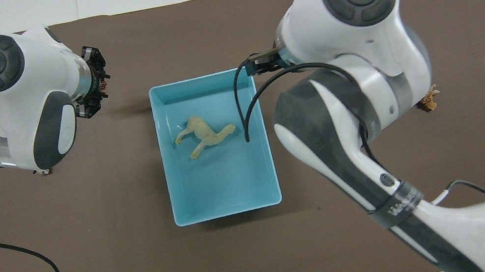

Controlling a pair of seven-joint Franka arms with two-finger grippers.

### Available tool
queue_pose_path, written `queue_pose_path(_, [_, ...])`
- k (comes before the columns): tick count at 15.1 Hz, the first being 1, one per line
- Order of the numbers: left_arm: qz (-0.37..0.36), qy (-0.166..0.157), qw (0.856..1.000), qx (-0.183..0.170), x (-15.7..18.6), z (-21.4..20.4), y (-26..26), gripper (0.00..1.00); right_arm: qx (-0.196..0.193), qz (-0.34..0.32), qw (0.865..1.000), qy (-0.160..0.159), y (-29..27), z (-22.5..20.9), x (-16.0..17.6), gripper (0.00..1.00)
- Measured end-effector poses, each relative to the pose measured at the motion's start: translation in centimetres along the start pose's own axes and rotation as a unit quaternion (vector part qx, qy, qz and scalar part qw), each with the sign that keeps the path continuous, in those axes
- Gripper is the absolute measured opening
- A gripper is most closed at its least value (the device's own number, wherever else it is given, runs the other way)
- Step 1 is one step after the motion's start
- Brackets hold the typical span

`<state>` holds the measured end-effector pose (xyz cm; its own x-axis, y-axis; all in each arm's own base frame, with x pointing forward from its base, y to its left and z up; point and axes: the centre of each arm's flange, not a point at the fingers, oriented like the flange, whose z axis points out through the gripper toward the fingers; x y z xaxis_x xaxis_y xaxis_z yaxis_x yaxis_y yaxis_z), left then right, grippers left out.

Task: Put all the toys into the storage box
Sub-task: 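Drop the horse into the box with the left gripper while the right gripper withdraws, then grasp the panda with the left gripper while the right gripper grasps the camel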

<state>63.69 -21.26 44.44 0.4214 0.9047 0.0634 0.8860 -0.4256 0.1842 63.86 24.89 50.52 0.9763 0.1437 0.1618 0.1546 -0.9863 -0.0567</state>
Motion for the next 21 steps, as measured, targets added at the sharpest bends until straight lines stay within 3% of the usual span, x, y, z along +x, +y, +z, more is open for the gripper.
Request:
queue_pose_path(4, [0.028, -0.033, 0.999, 0.001, -11.2, -1.9, 0.1, 0.4, -0.013, -0.121, 0.993, -0.013, 13.0, 0.7, 1.1, 1.0])
queue_pose_path(7, [0.069, -0.044, 0.997, 0.008, -20.1, -1.5, -1.7, 0.4, -0.013, -0.233, 0.972, -0.031, 19.2, 3.0, -0.6, 1.0])
queue_pose_path(11, [0.108, -0.046, 0.993, 0.003, -24.3, 2.0, -6.7, 0.4, -0.011, -0.296, 0.954, -0.045, 24.3, 7.8, -5.4, 1.0])
queue_pose_path(12, [0.113, -0.045, 0.993, 0.002, -24.6, 2.7, -7.9, 0.45, -0.009, -0.3, 0.953, -0.052, 25.2, 8.8, -6.6, 1.0])
queue_pose_path(17, [0.129, -0.029, 0.991, 0.011, -22.5, 1.6, -8.6, 0.93, 0.003, -0.294, 0.953, -0.078, 26.5, 11.1, -10.0, 1.0])
queue_pose_path(18, [0.144, -0.022, 0.989, 0.021, -20.7, 1.2, -8.4, 1.0, 0.001, -0.292, 0.953, -0.076, 26.7, 11.4, -10.5, 1.0])
queue_pose_path(21, [0.201, -0.007, 0.978, 0.045, -10.0, 0.6, -7.7, 1.0, -0.004, -0.286, 0.956, -0.067, 27.4, 12.2, -11.4, 1.0])
